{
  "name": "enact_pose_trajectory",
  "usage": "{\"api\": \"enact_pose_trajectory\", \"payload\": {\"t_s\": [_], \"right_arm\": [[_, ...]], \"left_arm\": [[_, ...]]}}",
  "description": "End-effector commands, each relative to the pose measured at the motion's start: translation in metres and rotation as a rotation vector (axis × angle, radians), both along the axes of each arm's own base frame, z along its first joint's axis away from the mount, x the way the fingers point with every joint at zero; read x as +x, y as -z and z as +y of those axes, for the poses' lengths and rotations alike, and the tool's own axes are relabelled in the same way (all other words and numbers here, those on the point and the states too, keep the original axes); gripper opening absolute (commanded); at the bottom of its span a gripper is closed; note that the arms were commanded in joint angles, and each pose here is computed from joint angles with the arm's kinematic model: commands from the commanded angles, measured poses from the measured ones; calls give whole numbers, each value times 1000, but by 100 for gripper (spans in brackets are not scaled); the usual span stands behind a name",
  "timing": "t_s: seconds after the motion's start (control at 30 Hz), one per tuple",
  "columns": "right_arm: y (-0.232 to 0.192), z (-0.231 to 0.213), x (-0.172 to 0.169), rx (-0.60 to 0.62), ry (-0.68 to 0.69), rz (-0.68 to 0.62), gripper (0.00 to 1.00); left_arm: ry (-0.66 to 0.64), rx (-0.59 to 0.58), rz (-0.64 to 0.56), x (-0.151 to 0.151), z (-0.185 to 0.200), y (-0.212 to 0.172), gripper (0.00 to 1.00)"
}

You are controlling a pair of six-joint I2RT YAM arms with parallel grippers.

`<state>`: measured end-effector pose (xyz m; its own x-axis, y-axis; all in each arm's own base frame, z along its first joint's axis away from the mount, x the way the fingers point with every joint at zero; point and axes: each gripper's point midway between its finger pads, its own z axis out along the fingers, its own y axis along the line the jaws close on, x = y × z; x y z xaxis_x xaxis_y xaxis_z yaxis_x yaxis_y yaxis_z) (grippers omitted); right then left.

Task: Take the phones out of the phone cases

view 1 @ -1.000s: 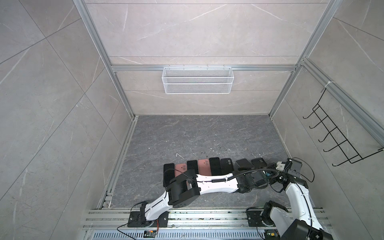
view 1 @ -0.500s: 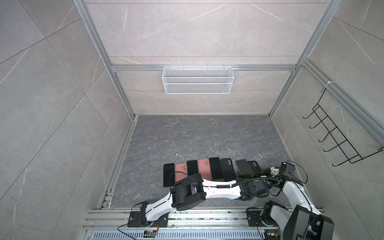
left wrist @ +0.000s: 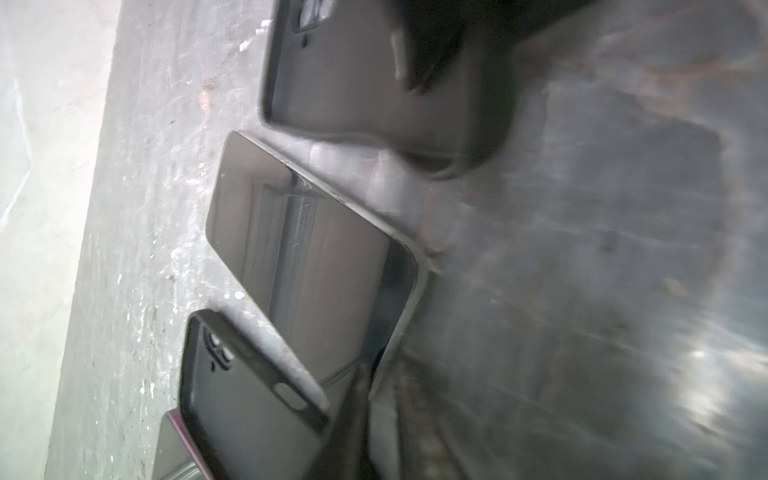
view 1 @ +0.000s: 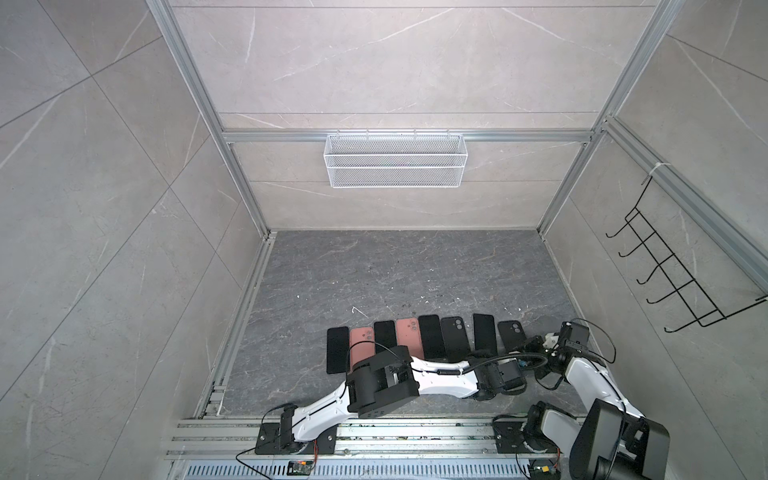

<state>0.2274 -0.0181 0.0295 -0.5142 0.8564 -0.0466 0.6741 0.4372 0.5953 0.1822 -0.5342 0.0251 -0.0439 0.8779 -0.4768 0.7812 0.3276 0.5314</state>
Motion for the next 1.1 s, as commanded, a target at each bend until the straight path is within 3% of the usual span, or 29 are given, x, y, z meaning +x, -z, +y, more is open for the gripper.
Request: {"api": "enact_pose_trajectory", "payload": {"t_s": [0.0,0.1,0.13,0.23,0.4,0.47,0.53,0.57,0.6,0.67,0.77,0.9,1.0,1.07], "right_arm": [[1,-3,6,-9,-25,10,4],[18,4,3,35,-46,33,6],[21,6,5,48,-42,22,6],[27,8,4,69,-34,30,9],[31,14,1,102,-38,35,31],[29,14,0,106,-34,38,44],[23,12,-1,83,-30,44,52],[18,8,-2,59,-22,43,62],[12,7,-3,47,-16,38,82],[-2,3,-5,12,-3,21,92],[-26,1,-12,-38,18,-11,100],[-63,-7,-21,-154,17,-65,100],[-92,-13,5,-213,-7,-231,100],[-111,-22,33,-348,-54,-341,99]], "left_arm": [[-5,32,73,-3,16,18,37],[-12,-17,66,-1,10,2,54],[-13,-41,63,-1,8,-9,64],[-20,-124,67,-3,5,-40,74],[-43,-306,66,-5,13,-108,86],[-63,-349,55,-5,28,-127,100],[-125,-393,28,2,52,-142,100],[-158,-422,12,4,66,-152,100],[-183,-450,-7,7,78,-162,100],[-244,-511,-41,15,106,-179,100],[-359,-583,-50,36,153,-195,100],[-521,-657,-103,68,225,-210,100],[-675,-677,-173,95,296,-212,100],[-771,-695,-264,110,346,-212,100]]}}
